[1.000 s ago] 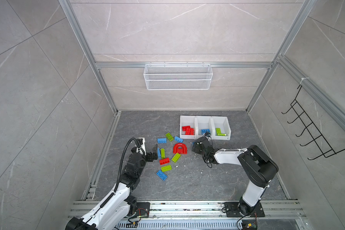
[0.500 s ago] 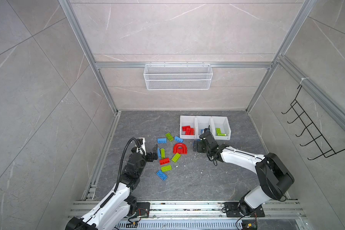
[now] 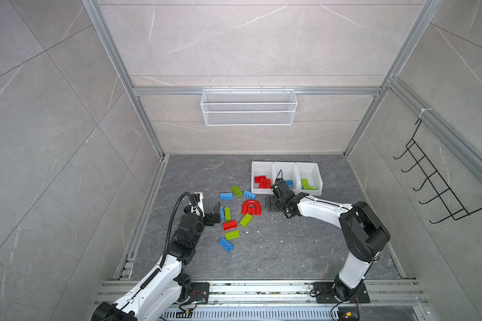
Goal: Sort the legos into containers by color
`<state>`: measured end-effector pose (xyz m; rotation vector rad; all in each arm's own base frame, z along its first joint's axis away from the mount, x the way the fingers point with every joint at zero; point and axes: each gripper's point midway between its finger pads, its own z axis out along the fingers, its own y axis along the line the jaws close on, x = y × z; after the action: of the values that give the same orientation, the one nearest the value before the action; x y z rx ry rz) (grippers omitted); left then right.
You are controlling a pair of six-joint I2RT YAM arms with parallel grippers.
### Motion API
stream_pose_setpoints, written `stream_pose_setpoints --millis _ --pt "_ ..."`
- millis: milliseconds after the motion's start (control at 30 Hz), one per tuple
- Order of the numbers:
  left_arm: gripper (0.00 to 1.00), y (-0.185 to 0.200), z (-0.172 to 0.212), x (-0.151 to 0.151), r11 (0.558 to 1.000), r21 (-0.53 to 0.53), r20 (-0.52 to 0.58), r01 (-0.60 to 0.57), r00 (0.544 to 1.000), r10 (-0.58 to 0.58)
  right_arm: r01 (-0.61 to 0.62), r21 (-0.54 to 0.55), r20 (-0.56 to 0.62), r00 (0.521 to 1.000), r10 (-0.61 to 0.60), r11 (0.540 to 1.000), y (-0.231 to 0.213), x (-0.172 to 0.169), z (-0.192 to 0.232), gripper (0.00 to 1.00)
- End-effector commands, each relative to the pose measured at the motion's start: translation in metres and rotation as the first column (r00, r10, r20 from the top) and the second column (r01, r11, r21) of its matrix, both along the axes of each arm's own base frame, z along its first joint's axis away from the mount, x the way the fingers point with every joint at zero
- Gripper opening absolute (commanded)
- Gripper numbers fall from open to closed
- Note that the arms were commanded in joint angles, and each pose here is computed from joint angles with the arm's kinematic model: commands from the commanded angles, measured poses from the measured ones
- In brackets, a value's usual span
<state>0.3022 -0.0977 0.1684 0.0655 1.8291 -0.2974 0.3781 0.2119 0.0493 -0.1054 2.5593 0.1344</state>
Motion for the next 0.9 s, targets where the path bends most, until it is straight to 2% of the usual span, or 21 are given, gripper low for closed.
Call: stream_pose_setpoints --millis 0,467,867 --pt "1.0 -0.003 0.015 0.003 1.0 -0.023 0.053 0.016 0.999 -0.015 -0.007 -0.014 -0.017 1.0 0.006 1.0 -0.002 0.008 -0.008 0.95" --pt "1.0 -0.005 0.017 0.003 0.999 -0.022 0.059 0.026 0.998 -0.025 -0.038 -0.047 -0.037 0.999 0.036 0.998 0.006 0.033 -0.031 0.93" --pt "1.0 -0.004 0.017 0.003 1.0 -0.019 0.059 0.022 0.998 -0.021 -0.047 -0.038 -0.031 0.998 0.046 0.998 0.008 0.035 -0.036 0.8"
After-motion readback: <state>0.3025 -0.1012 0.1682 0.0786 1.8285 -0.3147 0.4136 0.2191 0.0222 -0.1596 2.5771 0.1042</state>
